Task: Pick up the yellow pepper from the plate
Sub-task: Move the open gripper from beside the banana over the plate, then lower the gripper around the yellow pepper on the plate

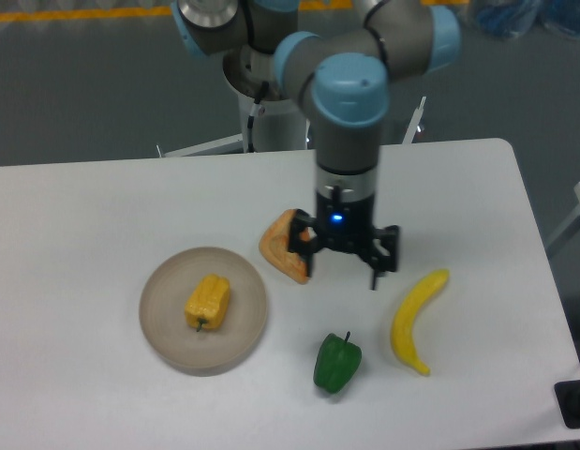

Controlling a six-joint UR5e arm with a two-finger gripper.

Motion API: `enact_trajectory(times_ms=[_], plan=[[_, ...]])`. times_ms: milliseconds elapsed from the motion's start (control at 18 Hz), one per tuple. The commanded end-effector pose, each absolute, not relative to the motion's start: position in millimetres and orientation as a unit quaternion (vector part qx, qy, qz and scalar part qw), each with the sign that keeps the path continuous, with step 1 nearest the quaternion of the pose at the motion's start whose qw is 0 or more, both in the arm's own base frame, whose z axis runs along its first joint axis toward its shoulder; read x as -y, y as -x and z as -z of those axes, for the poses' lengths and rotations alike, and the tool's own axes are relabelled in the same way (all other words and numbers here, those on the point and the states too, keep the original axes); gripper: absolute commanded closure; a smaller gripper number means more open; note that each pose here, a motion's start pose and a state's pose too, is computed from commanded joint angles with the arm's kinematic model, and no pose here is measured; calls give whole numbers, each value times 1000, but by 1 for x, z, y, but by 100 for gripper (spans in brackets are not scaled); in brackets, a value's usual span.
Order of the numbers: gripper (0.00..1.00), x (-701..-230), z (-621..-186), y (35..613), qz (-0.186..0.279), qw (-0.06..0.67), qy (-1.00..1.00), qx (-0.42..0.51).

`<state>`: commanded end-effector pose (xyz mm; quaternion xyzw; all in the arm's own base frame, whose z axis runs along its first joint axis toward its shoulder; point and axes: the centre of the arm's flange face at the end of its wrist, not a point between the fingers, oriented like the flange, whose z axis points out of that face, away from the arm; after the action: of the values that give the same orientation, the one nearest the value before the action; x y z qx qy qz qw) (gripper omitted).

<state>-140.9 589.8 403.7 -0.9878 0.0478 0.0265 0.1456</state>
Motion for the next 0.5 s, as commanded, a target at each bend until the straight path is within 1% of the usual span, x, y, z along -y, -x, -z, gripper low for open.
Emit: enact_trajectory(times_ms=[167,278,500], plan=[[0,-593,-376,98,-6,128,991,-36],[0,-592,-359,72,-5,138,990,-37],[0,-593,-344,52,-3,138,989,-43]])
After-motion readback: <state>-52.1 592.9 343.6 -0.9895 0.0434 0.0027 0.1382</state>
